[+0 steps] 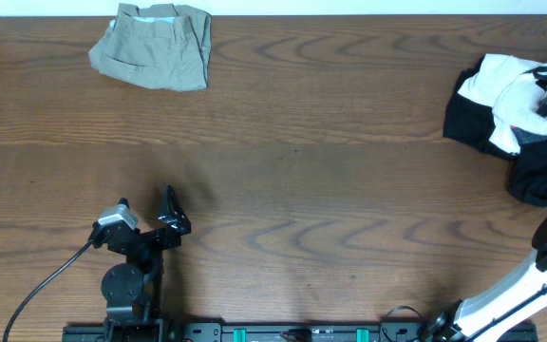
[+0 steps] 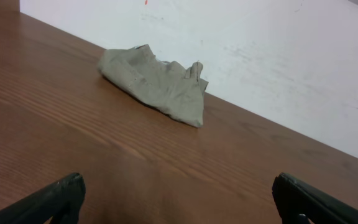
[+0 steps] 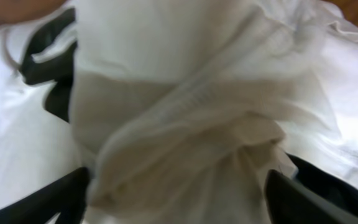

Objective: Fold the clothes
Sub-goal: 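Reach the right gripper to the clothes pile and grasp the white shirt, then pull the white shirt out of the pile toward the table center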

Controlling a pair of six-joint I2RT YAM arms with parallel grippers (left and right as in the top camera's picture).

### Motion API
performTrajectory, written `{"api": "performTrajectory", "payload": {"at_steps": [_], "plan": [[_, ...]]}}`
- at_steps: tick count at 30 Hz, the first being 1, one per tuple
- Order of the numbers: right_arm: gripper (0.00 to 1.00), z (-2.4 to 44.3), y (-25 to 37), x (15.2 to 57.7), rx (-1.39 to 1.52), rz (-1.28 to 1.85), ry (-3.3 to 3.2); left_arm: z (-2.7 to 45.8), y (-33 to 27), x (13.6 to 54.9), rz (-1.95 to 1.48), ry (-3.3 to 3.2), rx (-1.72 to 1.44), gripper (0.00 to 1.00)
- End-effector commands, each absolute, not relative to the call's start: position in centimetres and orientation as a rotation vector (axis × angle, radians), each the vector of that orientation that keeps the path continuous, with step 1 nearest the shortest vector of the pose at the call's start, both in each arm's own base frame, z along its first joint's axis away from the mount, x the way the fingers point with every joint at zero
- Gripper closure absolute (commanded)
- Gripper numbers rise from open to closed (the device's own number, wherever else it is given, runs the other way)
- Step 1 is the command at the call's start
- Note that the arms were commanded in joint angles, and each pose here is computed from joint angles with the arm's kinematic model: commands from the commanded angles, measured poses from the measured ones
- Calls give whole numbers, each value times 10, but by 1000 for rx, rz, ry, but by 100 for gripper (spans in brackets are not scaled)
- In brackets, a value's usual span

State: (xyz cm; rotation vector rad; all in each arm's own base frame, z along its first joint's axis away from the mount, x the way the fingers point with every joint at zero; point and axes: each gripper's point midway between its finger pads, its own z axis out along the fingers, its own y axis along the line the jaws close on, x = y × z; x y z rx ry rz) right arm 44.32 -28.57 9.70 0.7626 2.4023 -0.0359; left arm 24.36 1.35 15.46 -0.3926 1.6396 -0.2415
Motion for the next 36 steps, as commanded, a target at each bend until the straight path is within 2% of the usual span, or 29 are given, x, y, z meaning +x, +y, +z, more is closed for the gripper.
{"api": "performTrajectory", "payload": {"at_steps": [1, 3, 16, 20, 24, 30, 32, 36], "plan": [[24, 107, -276, 458, 681, 14, 2379, 137, 18, 243, -199, 1681, -404, 2], [34, 107, -276, 458, 678, 15, 2378, 137, 18, 243, -199, 1681, -404, 2], [33, 110, -264, 467, 472, -11, 2410, 137, 18, 243, -199, 1681, -404, 2], [44, 110, -264, 467, 443, -22, 2415, 137, 18, 243, -200, 1680, -405, 2], [61, 109, -264, 467, 444, -20, 2417, 137, 18, 243, -199, 1681, -404, 2], [94, 108, -261, 466, 458, -5, 2421, 137, 18, 243, -199, 1681, -404, 2], [99, 109, -260, 466, 463, 3, 2420, 137, 18, 243, -199, 1681, -404, 2], [99, 116, -253, 467, 453, 46, 2407, 137, 18, 243, -200, 1680, -405, 2]]}}
